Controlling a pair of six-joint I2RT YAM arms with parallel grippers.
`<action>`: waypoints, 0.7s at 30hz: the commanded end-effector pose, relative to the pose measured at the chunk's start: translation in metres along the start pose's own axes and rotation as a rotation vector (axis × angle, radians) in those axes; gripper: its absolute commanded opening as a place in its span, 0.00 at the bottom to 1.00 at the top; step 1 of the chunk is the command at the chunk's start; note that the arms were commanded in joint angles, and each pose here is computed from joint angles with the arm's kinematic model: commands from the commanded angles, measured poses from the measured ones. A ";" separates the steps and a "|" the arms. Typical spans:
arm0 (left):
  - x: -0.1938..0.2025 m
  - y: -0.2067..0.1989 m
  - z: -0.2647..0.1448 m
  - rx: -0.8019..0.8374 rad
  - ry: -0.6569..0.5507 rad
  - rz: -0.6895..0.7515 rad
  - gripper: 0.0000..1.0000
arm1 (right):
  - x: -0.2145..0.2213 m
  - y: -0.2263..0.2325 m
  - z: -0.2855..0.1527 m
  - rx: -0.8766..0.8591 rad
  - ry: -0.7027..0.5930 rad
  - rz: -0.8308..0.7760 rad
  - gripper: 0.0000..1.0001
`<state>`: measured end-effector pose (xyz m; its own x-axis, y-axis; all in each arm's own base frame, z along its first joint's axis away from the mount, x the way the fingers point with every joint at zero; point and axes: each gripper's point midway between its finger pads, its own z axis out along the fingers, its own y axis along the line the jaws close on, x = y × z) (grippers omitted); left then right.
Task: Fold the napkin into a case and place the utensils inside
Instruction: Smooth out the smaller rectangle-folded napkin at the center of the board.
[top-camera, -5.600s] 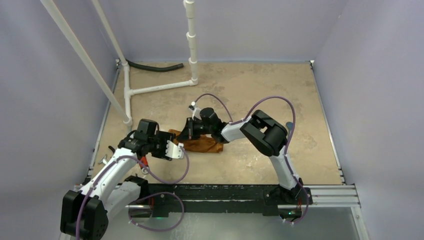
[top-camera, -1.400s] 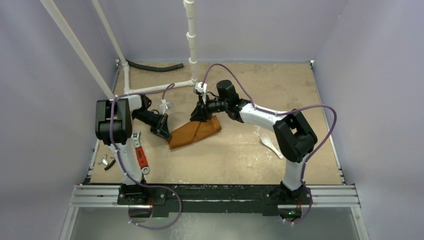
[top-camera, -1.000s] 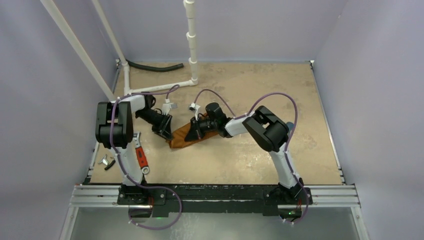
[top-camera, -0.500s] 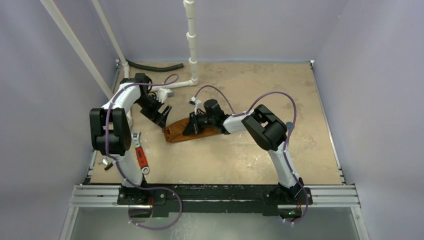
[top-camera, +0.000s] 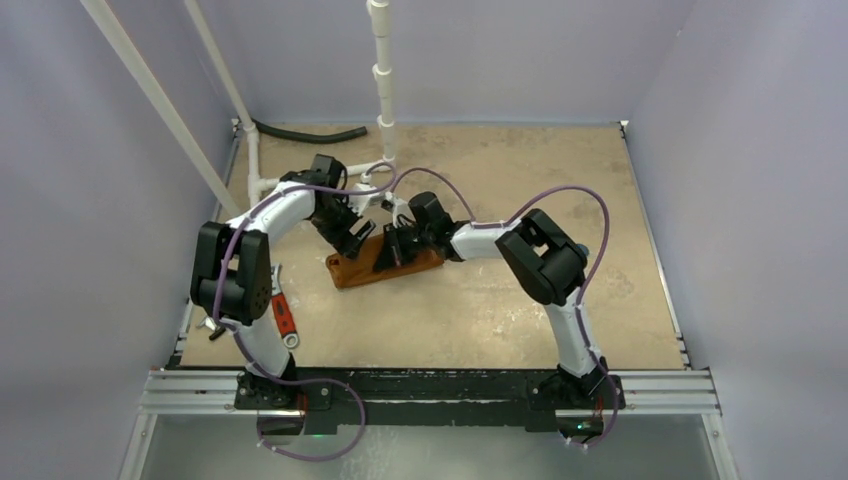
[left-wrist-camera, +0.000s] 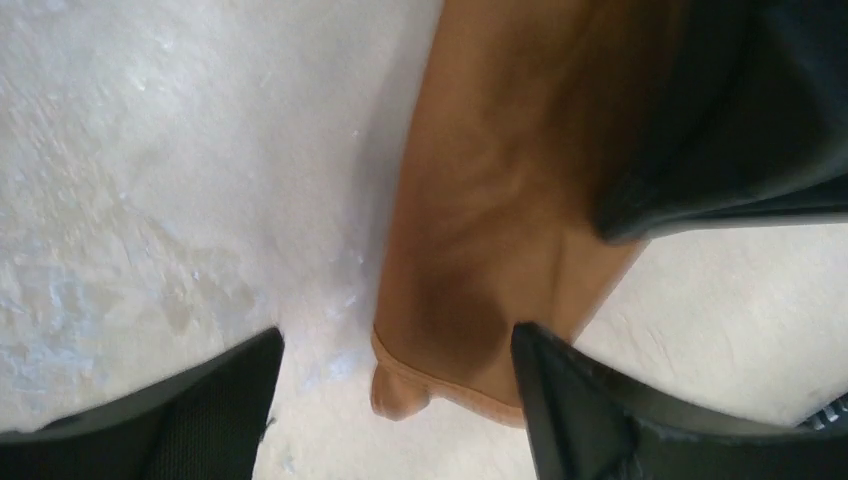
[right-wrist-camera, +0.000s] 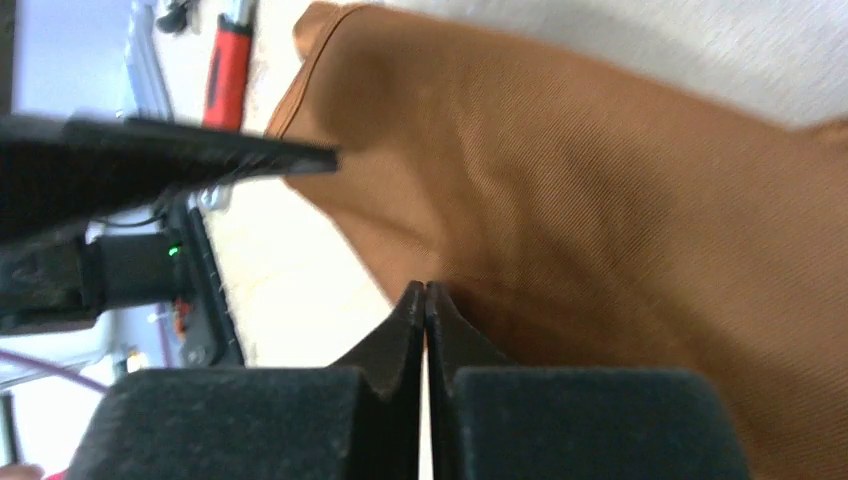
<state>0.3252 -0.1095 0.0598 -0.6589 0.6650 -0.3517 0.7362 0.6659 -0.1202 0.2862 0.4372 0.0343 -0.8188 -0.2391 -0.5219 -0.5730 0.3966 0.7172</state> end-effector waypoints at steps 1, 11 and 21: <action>0.024 0.036 0.014 -0.152 0.040 -0.049 0.71 | -0.030 0.052 -0.031 -0.115 -0.060 -0.101 0.03; 0.030 -0.012 0.046 0.089 0.009 -0.067 0.43 | -0.076 0.038 -0.164 0.217 -0.371 0.022 0.78; 0.018 -0.056 0.025 0.269 -0.079 -0.143 0.72 | -0.030 -0.085 -0.315 0.642 -0.575 0.470 0.99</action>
<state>0.2939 -0.1273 0.0233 -0.7250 0.5746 -0.3797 0.6844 0.6626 -0.3041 0.3600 0.1857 0.1843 -0.6612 0.3593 -0.6586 -0.2342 0.7351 0.6362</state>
